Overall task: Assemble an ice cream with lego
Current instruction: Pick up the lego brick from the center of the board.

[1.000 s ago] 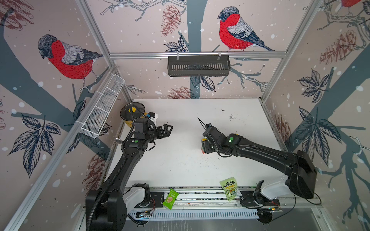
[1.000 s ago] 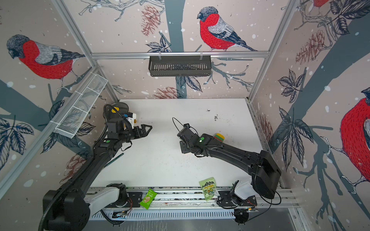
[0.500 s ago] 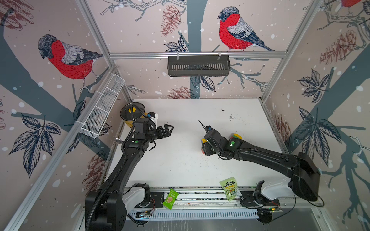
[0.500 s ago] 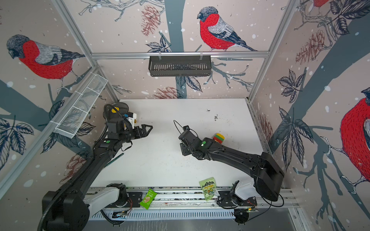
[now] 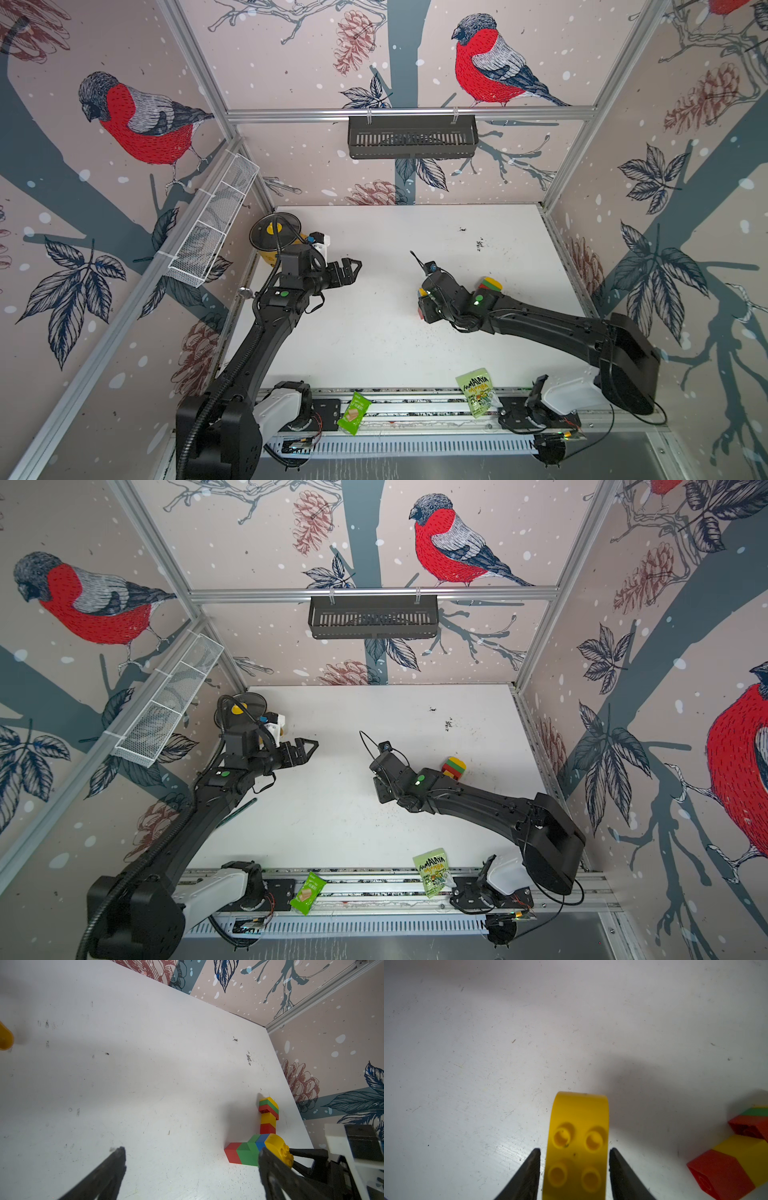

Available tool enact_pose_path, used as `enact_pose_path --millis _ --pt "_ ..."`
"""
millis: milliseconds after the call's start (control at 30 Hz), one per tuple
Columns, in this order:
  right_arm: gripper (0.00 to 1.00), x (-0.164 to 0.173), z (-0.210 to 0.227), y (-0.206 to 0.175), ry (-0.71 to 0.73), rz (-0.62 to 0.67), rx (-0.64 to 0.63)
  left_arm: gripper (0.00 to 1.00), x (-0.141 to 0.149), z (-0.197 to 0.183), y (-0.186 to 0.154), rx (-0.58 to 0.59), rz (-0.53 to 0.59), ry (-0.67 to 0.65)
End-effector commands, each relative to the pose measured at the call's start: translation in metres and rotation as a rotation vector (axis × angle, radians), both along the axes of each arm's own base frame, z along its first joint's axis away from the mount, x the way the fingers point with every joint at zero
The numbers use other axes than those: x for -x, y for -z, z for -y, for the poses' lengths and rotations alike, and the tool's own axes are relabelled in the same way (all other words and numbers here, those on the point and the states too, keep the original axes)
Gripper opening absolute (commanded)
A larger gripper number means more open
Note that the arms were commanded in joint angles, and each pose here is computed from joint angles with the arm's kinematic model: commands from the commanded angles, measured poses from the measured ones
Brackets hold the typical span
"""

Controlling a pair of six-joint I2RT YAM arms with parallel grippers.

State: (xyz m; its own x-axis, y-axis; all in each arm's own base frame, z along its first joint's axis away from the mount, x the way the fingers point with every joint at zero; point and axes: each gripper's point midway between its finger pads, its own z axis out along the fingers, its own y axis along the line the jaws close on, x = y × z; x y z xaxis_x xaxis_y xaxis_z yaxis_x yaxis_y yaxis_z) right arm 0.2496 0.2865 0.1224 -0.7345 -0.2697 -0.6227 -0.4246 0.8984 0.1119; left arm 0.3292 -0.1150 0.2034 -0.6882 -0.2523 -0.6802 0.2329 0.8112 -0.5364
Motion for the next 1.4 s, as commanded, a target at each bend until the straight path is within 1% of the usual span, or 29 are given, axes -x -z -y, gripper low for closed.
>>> enact_pose_path --millis 0,200,700,767,1067,1233,1333,1367 --pt "0.51 -0.007 0.001 -0.003 0.041 0.029 -0.011 0.99 -0.003 0.0 -0.005 -0.006 0.022 -0.003" --pt "0.48 -0.008 0.0 0.002 0.045 0.027 -0.008 0.99 -0.003 0.0 -0.005 -0.009 0.022 0.001" --pt "0.47 -0.008 -0.004 0.011 0.057 0.022 0.013 0.99 -0.001 0.0 -0.006 -0.02 0.023 0.0" --pt "0.44 -0.009 -0.004 0.012 0.06 0.024 0.021 0.99 -0.001 0.0 -0.004 -0.021 0.02 0.002" --pt "0.37 -0.01 -0.002 0.01 0.076 0.028 0.02 0.99 0.0 0.0 -0.007 -0.021 0.03 0.002" --pt "0.32 -0.011 -0.007 -0.001 0.063 0.016 -0.024 0.99 0.0 0.003 -0.02 -0.018 0.071 0.014" --pt "0.32 -0.012 -0.012 -0.021 0.037 -0.007 -0.095 0.99 0.0 0.013 -0.039 -0.016 0.143 0.064" --pt "0.32 -0.014 -0.011 -0.032 0.033 -0.013 -0.123 0.99 0.0 0.018 -0.049 -0.024 0.187 0.091"
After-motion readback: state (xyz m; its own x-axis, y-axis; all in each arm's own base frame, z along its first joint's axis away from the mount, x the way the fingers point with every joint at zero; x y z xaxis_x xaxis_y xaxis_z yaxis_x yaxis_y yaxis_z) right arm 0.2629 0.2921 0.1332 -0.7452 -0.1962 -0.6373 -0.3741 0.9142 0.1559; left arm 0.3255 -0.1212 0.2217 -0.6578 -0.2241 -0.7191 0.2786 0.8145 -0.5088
